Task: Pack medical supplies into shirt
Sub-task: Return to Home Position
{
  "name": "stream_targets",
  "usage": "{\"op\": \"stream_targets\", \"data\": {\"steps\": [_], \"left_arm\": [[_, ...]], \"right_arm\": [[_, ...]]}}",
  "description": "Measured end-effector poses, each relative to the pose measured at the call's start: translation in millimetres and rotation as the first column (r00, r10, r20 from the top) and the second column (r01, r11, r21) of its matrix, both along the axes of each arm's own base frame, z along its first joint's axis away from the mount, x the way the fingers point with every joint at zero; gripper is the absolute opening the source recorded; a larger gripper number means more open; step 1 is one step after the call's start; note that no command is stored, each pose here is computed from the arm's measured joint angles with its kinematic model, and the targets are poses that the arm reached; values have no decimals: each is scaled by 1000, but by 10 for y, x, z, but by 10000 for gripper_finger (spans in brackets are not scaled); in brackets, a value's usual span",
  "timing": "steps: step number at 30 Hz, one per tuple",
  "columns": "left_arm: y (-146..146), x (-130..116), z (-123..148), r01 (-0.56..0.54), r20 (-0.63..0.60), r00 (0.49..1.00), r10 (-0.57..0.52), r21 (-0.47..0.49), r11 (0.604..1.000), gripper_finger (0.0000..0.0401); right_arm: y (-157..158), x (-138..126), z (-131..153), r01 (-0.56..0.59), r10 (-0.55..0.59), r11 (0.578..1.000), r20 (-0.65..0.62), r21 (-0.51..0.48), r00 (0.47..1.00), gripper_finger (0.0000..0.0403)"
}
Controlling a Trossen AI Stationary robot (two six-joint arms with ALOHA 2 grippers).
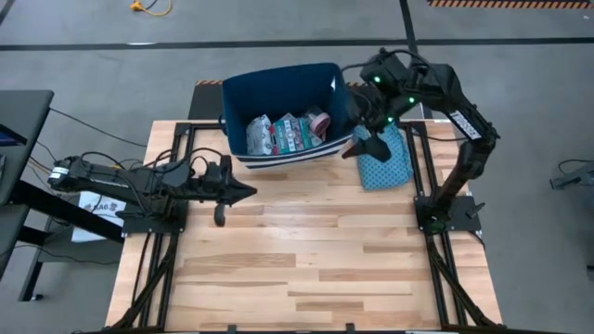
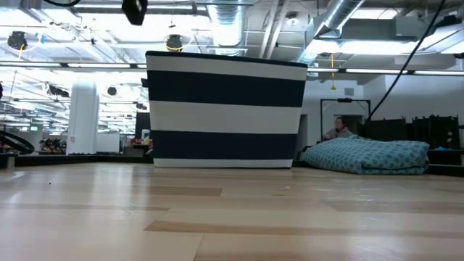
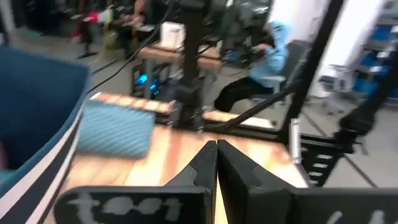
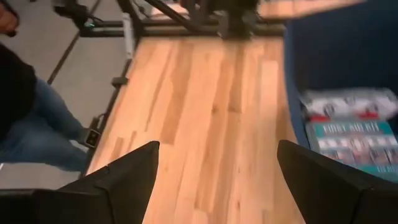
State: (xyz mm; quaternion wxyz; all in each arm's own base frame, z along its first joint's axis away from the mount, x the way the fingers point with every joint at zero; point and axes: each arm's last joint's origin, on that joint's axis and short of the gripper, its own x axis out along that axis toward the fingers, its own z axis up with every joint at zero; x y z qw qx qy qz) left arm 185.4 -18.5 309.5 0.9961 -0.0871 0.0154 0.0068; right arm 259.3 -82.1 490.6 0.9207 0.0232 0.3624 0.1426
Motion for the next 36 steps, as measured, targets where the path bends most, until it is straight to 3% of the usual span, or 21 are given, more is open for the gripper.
{"op": "stream_targets", "data": {"steps": [4, 8, 15, 20, 25, 30, 36], "left_arm": [[-70, -83, 94, 58, 72, 996, -61, 41, 997, 0], [-125, -266, 185, 39, 122, 991, -47, 70, 997, 0], [-141, -686, 201, 11, 87, 996, -15, 57, 998, 0], [-123, -897, 205, 22, 93, 995, -25, 39, 999, 0], [-89, -1012, 164, 27, 90, 995, -30, 36, 999, 0], [-66, -1087, 51, 76, 74, 994, -76, 4, 997, 0], [11, -1229, -104, 51, 62, 997, -48, -61, 997, 0]], "right_arm": [[183, -37, 98, -52, 53, 999, 63, -9, 997, 317], [317, -167, 196, -81, 79, 997, 100, 18, 992, 317], [484, -560, 394, -81, 77, 997, 186, 11, 980, 317], [524, -811, 318, 38, -37, 999, 247, 1, 968, 317], [548, -1087, -120, 214, -201, 977, 386, 9, 900, 317], [575, -1226, -828, 256, -282, 959, 514, 123, 810, 317], [600, -1334, -1565, 256, -340, 940, 557, 226, 758, 317]]}}
